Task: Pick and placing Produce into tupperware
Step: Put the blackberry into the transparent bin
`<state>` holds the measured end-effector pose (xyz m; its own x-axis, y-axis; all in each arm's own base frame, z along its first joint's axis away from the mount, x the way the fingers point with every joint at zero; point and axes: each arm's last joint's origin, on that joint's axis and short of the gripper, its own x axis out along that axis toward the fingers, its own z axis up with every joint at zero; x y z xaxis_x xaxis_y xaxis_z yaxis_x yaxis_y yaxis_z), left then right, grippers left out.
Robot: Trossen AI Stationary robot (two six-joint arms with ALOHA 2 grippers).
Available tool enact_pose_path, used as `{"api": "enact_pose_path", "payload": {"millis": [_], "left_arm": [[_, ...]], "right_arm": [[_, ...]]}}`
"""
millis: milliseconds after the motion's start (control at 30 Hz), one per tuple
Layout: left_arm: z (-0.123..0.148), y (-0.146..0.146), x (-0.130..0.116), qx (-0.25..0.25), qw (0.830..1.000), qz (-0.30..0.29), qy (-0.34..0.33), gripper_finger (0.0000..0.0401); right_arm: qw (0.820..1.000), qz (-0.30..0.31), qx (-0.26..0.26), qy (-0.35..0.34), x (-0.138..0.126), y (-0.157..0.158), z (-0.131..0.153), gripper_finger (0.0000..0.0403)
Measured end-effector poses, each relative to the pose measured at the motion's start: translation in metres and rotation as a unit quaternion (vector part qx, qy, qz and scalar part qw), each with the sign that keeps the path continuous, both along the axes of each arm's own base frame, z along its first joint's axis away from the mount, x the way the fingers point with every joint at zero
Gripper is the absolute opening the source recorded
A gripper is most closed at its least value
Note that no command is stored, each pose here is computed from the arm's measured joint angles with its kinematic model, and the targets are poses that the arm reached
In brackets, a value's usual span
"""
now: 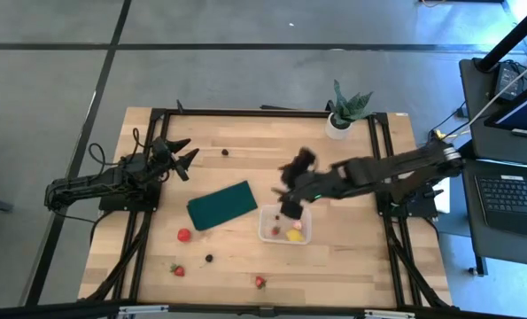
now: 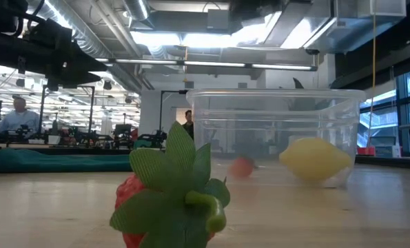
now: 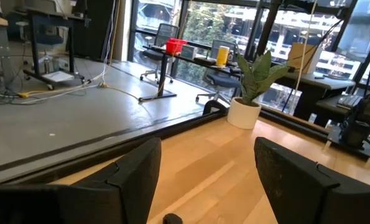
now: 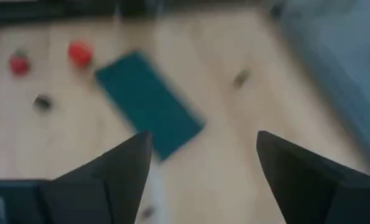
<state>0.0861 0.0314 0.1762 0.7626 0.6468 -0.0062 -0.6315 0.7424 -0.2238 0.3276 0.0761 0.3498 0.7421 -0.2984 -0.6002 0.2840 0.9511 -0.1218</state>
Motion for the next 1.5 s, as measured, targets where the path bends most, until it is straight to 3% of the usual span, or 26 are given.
{"api": "enact_pose_path", "payload": {"millis": [133,233,400,600,767,900,1033,1200,1367,1500], "left_arm": [[0.0,0.0,0.0,0.0,1.0,0.0,0.0,0.025],[0.0,0.0,0.0,0.0,1.0,0.0,-0.001,0.025],[0.001,0.0,0.0,0.001,1.0,0.0,-0.005,0.025],[0.002,0.0,0.0,0.003,1.0,0.006,-0.01,0.025],[0.002,0.001,-0.001,0.003,1.0,0.026,-0.012,0.025],[0.005,0.001,-0.001,0.014,0.999,0.025,-0.015,0.025],[0.013,0.0,0.0,0.043,0.999,0.001,0.007,0.025],[0.039,0.0,0.006,0.056,0.997,-0.027,0.043,0.025],[0.07,0.003,0.023,0.041,0.988,-0.035,0.146,0.025],[0.09,0.009,0.047,0.041,0.958,-0.048,0.278,0.025]], "right_arm": [[0.996,-0.026,-0.07,-0.051,-0.036,-0.017,0.037,0.029],[0.994,-0.053,-0.07,-0.071,-0.065,-0.036,0.041,0.0289],[0.989,-0.082,-0.032,-0.12,-0.111,-0.058,0.02,0.0289],[0.973,-0.124,0.008,-0.196,-0.15,-0.074,-0.033,0.0289],[0.948,-0.118,0.051,-0.292,-0.16,-0.075,-0.078,0.0289],[0.93,-0.104,0.043,-0.35,-0.165,-0.075,-0.106,0.0289],[0.907,-0.098,0.037,-0.408,-0.172,-0.076,-0.12,0.0289],[0.893,-0.097,0.041,-0.438,-0.175,-0.076,-0.124,0.0289],[0.892,-0.097,0.042,-0.44,-0.175,-0.076,-0.124,0.0289],[0.891,-0.097,0.041,-0.442,-0.175,-0.076,-0.123,0.0289]]}}
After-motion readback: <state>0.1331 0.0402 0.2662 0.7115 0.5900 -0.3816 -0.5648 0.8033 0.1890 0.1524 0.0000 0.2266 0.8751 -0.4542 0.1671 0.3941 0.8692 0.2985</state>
